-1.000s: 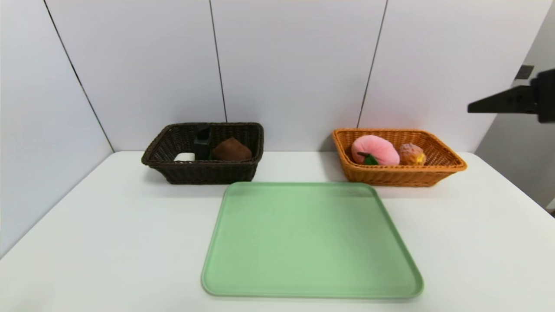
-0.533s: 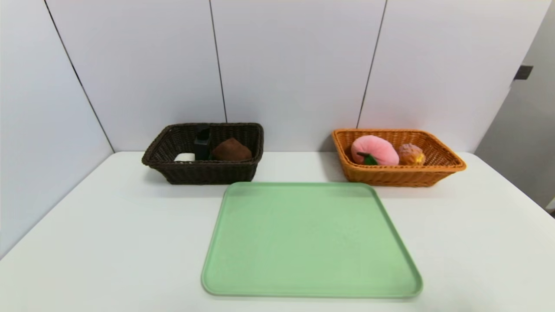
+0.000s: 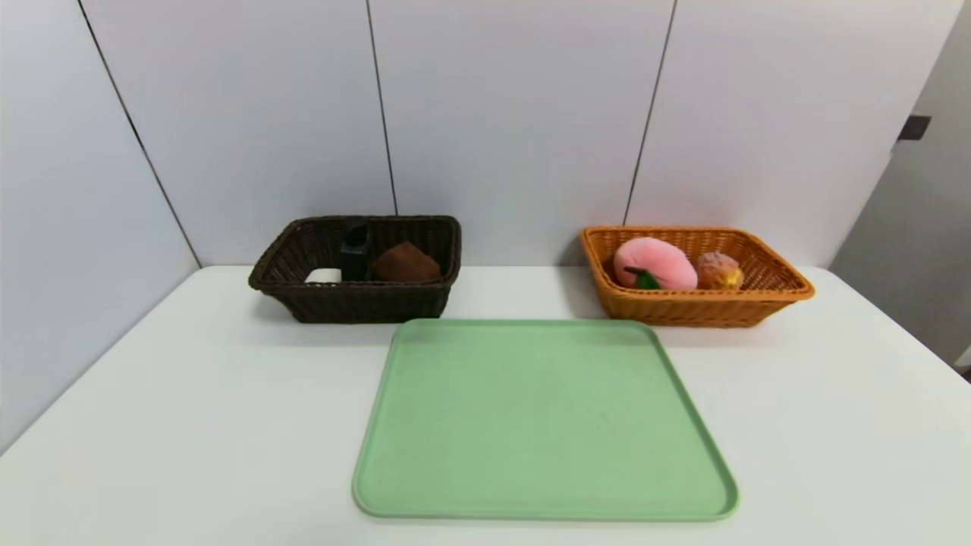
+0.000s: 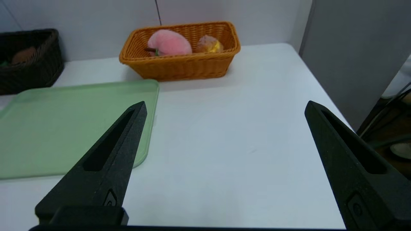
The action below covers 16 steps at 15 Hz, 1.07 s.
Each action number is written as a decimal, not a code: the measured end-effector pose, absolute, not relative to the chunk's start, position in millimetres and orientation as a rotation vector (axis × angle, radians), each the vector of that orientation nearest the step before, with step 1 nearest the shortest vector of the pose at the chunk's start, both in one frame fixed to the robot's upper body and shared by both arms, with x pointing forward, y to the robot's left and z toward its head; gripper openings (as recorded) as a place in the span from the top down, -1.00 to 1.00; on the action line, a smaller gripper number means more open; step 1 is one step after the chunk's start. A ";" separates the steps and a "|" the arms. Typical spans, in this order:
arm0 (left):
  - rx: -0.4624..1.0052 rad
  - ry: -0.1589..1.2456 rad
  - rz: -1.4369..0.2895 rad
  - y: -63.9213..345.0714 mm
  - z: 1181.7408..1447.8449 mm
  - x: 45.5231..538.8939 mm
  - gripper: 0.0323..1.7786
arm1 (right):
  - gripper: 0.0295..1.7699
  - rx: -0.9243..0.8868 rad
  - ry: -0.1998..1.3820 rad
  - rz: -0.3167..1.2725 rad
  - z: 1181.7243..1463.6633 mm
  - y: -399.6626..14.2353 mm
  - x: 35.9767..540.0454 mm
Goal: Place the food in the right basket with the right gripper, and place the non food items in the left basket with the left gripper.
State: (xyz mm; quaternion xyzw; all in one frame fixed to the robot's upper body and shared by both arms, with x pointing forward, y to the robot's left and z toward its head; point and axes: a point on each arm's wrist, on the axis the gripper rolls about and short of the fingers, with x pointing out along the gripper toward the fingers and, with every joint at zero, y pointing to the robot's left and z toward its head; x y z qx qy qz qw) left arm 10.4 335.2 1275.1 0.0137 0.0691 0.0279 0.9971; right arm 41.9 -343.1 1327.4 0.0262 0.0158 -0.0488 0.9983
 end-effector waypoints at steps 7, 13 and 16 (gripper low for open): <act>0.086 0.086 0.048 335.0 1249.5 11.8 -0.90 | -0.92 -0.041 0.001 -0.035 1289.1 -336.3 28.6; 0.101 -0.003 -0.016 333.3 1218.8 48.9 -0.90 | -0.92 -0.246 -0.156 0.022 1219.1 -335.5 58.7; 0.124 -0.086 -0.018 333.1 1197.6 66.0 -0.90 | -0.92 -0.239 -0.186 0.041 1203.3 -335.0 66.2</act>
